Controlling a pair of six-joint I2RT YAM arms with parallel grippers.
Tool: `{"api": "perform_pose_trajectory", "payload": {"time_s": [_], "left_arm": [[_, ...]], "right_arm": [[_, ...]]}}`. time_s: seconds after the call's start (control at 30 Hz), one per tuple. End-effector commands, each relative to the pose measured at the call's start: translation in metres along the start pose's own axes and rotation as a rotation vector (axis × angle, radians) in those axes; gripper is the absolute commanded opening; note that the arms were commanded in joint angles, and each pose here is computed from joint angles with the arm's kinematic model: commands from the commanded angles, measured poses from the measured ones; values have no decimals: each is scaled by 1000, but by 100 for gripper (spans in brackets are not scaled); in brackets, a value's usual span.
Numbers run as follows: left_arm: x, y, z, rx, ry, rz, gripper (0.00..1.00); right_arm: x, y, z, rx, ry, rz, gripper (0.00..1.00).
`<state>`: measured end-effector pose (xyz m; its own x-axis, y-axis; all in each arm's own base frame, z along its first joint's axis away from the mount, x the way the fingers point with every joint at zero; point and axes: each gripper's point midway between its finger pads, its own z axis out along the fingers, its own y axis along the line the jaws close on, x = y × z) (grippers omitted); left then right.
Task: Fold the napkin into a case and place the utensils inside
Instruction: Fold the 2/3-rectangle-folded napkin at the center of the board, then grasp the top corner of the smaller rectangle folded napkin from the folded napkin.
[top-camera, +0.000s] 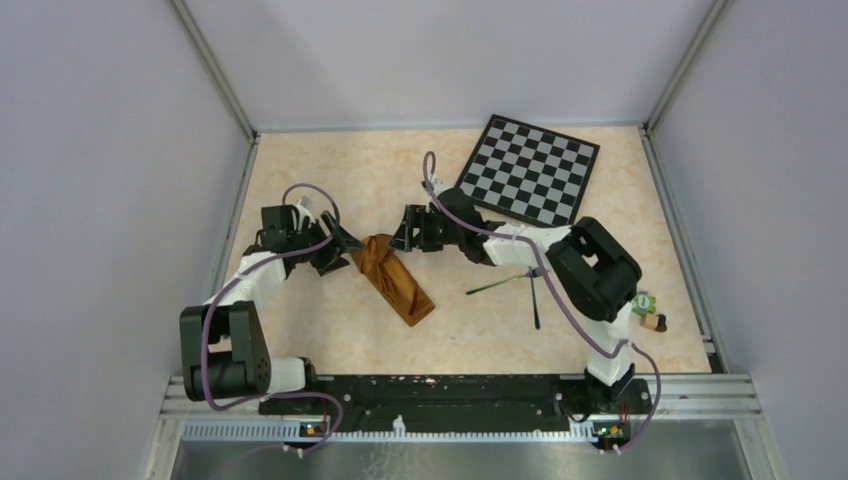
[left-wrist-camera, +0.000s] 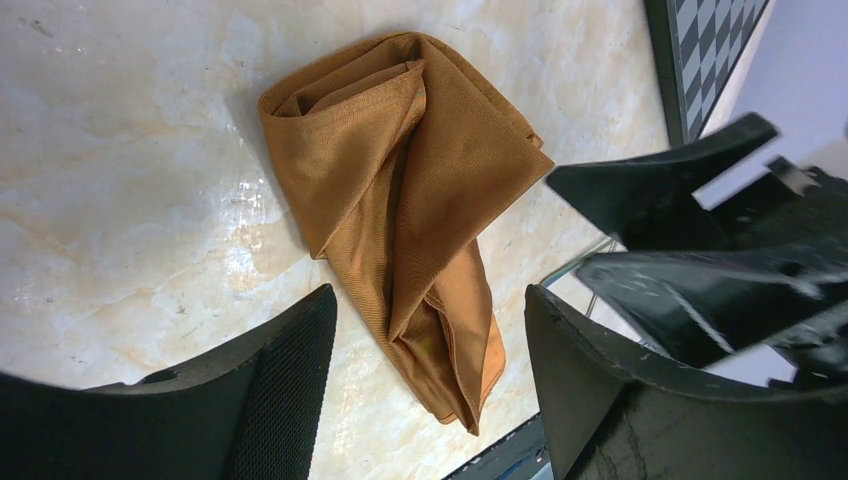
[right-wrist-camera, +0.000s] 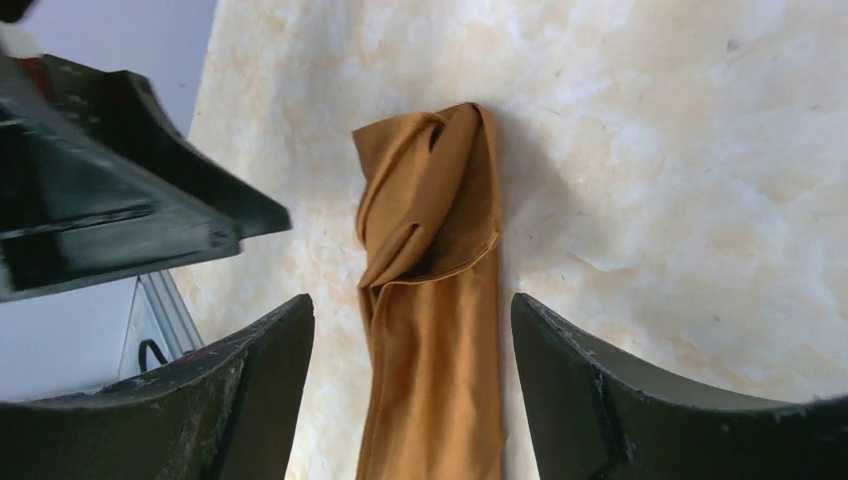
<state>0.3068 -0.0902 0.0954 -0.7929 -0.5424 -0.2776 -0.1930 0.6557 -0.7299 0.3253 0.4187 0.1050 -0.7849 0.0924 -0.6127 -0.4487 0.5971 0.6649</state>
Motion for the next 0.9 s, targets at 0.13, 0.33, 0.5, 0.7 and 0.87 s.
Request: {"api": "perform_pose_trajectory", "payload": {"time_s": [0.13,0.33,0.5,0.7,0.87], "left_arm": [[-1,4,-2,-14,-16,45,74],[-2,9,0,-71,-34,66,74],[-4,16,2,-145,-52,88,74],[-11,16,1,-178,-75,109,74],[-11,17,3,-205,-78,120,72]], "right_arm": [[3,8,34,-55,29,10,68],[-1,8,38,-55,20,3,65],[-3,7,43,-42,23,2,57],[-3,7,46,-22,29,4,52],[-3,12,48,-2,25,-22,46]]}}
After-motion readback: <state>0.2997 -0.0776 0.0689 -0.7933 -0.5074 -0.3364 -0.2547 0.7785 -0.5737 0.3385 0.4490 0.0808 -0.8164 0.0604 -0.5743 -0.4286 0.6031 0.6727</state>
